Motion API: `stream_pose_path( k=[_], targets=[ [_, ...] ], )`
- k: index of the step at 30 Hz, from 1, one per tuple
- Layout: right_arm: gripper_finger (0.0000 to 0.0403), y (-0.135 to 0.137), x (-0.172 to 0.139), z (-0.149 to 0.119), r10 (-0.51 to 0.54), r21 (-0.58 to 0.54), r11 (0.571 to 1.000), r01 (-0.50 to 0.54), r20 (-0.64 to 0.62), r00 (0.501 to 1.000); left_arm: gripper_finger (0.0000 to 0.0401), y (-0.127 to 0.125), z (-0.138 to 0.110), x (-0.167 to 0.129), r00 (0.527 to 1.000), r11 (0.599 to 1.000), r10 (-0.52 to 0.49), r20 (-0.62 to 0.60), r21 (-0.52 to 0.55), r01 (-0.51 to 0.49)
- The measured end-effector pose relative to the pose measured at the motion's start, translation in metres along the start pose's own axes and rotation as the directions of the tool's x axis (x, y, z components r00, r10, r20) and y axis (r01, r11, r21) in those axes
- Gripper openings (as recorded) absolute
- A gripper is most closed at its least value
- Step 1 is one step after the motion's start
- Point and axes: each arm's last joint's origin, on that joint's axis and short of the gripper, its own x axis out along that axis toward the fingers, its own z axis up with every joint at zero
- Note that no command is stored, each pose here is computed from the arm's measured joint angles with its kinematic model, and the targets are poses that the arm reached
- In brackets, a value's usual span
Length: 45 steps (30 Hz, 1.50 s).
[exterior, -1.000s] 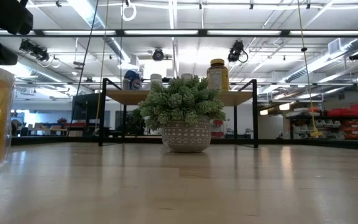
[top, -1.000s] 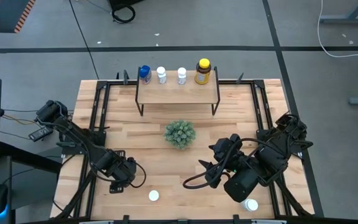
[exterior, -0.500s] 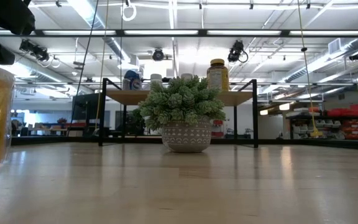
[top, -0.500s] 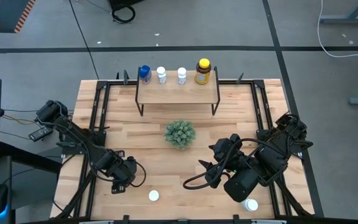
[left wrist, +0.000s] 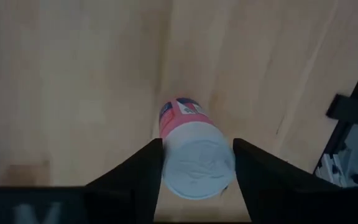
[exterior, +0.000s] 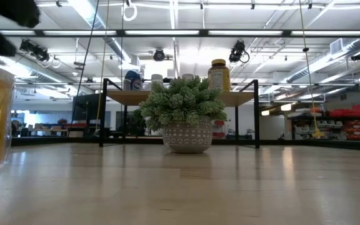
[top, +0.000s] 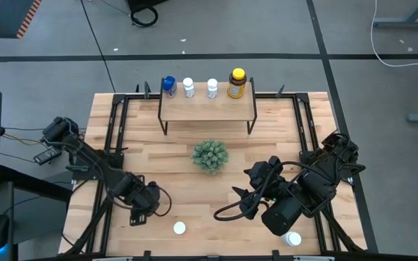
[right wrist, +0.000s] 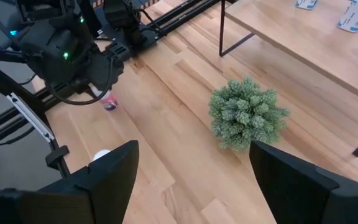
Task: Pick and place medicine bottles onto shelf by color
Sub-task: Put the pink medicine bottle on the shelf
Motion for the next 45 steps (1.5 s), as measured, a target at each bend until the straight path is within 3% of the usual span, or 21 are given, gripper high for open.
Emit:
stream_pose_path(
  k=[8,16,22,25,29,32,39,45],
  targets=[
    [0.0314,0.0,0.0,0.0,0.0,0.002,1.0,0.0,0.0,1.0,0.0167,0.026,0.036,-0.063,0.994,0.994,0.096,0.048,-0.052,-0.093],
    [0.0314,0.0,0.001,0.001,-0.002,0.005,1.0,0.002,0.001,1.0,0.018,0.095,0.082,-0.139,0.955,0.975,0.159,0.249,-0.194,-0.111],
    [0.0314,-0.001,0.003,0.003,-0.009,0.039,0.999,0.009,0.004,1.0,0.0167,0.158,0.091,-0.183,0.902,0.95,0.253,0.35,-0.265,-0.164],
    [0.0314,-0.002,0.005,0.005,-0.018,0.055,0.998,0.017,0.01,1.0,0.0176,0.187,0.089,-0.192,0.891,0.934,0.296,0.345,-0.301,-0.194],
    [0.0314,-0.005,0.011,0.011,-0.038,0.072,0.997,0.037,0.015,0.999,0.0179,0.214,0.088,-0.193,0.913,0.916,0.317,0.257,-0.332,-0.225],
    [0.0314,-0.008,0.018,0.017,-0.057,0.084,0.995,0.056,0.014,0.998,0.0174,0.224,0.094,-0.195,0.926,0.915,0.316,0.208,-0.326,-0.239],
    [0.0314,-0.016,0.034,0.031,-0.081,0.066,0.994,0.084,-0.045,0.996,0.0181,0.24,0.124,-0.208,0.916,0.917,0.328,0.229,-0.309,-0.251],
    [0.0314,-0.023,0.045,0.041,-0.103,0.064,0.992,0.107,-0.069,0.992,0.0175,0.261,0.148,-0.205,0.937,0.91,0.315,0.151,-0.33,-0.253]
  ],
)
